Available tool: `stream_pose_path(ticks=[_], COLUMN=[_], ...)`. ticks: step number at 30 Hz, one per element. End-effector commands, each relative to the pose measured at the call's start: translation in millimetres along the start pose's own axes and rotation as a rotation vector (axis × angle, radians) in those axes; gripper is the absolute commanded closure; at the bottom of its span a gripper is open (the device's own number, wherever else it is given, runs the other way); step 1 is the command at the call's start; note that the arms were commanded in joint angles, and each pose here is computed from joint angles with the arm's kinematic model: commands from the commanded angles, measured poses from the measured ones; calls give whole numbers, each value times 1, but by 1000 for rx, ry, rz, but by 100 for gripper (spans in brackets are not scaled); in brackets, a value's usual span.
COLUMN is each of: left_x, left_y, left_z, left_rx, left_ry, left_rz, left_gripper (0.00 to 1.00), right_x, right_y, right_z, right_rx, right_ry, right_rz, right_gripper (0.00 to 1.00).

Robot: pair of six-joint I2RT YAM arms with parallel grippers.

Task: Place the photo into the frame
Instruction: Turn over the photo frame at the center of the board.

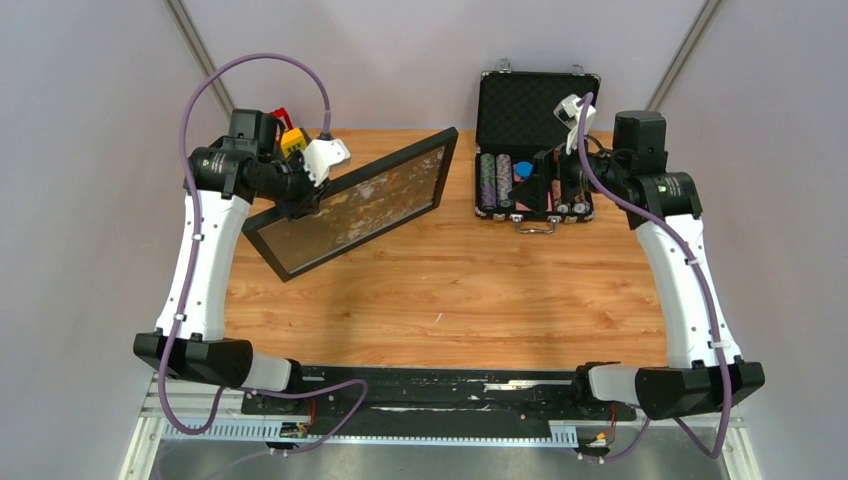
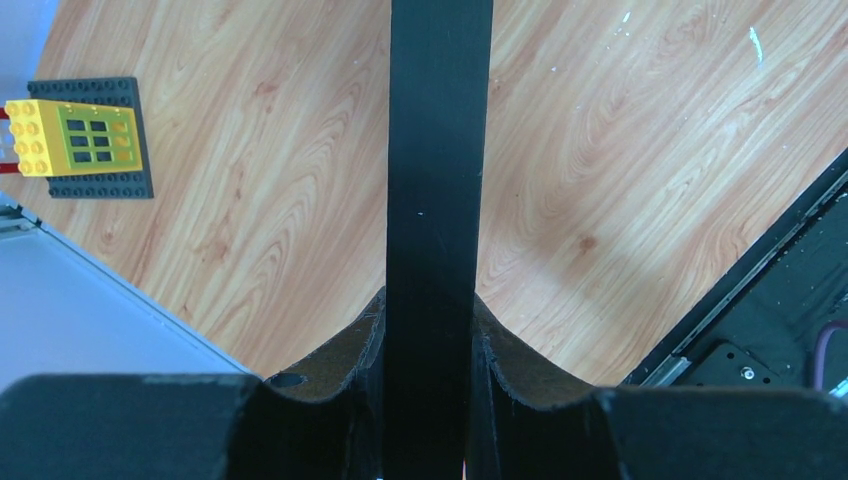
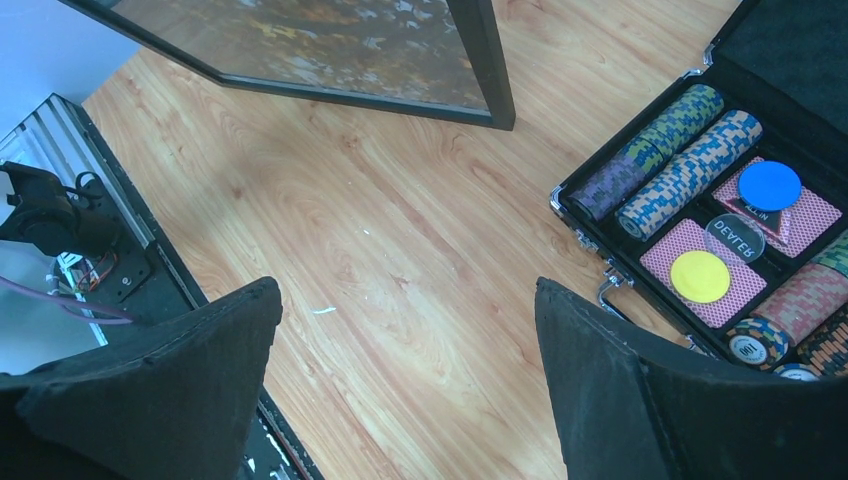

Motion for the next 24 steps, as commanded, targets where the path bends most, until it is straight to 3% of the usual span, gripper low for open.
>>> stream_pose_path(ticks=[1,16,24], left_x=[2,7,13], left_y=[-5,-3,6], left_z=[-7,0,7], left_rx=[-12,-96,-148], left_ry=[-64,158,209], left_rz=[-36,-41,-55], left_gripper=[100,100,100], right_x=[8,7,15], right_y=[0,-11,-8], right_z=[1,14,11], right_rx=[18,61,77], right_ry=[-21,-144,-162], right_rz=[-42,-69,-69], right_gripper=[5,4,4])
Point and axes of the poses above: each gripper's point midway between its finger pads, its own y axis out along the fingers, its own z axis along the line the jaws close on, x = y × z, the point moved 4 cm from there along -y, back along the fingers, and after that the axes turned 5 degrees about y, right-handed, at the moved point
